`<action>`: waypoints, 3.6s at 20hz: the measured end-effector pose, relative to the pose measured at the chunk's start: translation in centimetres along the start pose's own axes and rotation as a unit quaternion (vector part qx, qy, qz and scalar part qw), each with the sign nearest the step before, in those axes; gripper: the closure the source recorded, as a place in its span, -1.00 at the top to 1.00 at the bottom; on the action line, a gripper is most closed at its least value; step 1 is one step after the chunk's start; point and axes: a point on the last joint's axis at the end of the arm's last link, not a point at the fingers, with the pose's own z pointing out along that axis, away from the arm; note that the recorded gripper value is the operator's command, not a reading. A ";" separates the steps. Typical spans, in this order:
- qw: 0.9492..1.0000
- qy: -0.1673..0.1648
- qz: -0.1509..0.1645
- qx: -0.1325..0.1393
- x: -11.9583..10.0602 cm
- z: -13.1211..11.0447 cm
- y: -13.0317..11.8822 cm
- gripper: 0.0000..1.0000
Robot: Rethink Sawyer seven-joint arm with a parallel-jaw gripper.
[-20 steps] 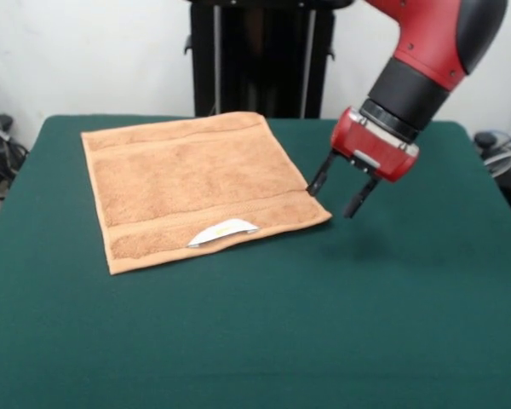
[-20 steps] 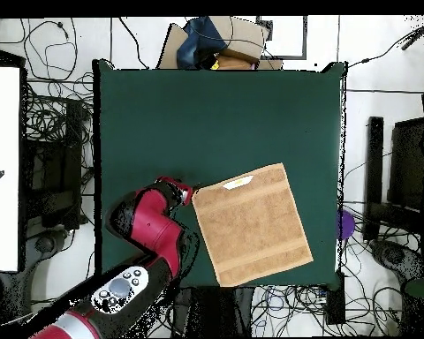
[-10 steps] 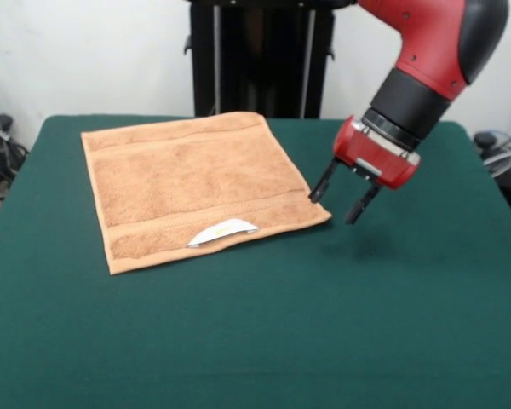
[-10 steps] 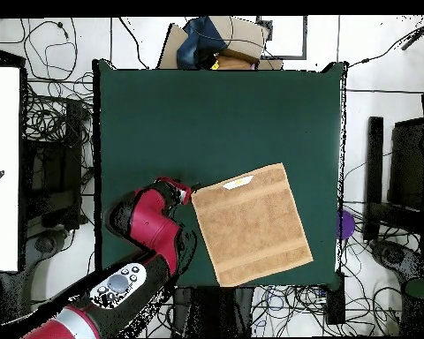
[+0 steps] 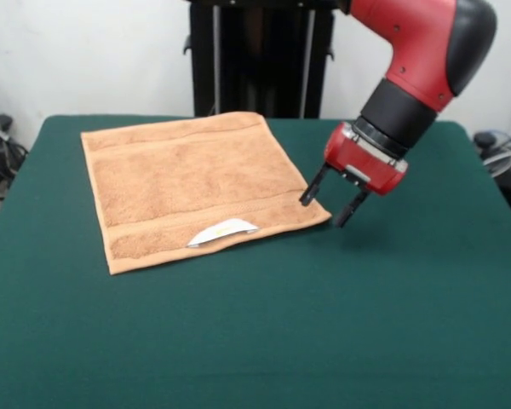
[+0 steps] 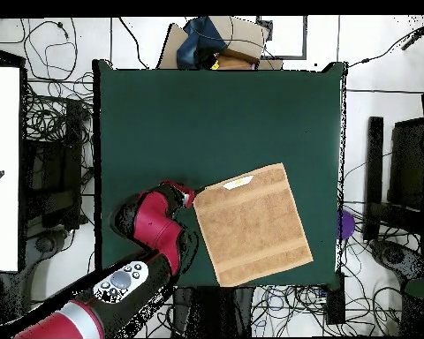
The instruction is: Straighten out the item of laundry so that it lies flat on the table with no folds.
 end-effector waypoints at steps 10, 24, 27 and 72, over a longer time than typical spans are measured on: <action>1.000 0.007 0.005 0.007 0.7 1.0 -0.2 1.00; 1.000 0.028 0.005 0.009 1.7 1.0 0.1 1.00; 0.999 0.029 0.009 0.009 1.6 1.0 0.1 1.00; 0.998 0.033 0.055 -0.012 0.9 3.1 0.3 1.00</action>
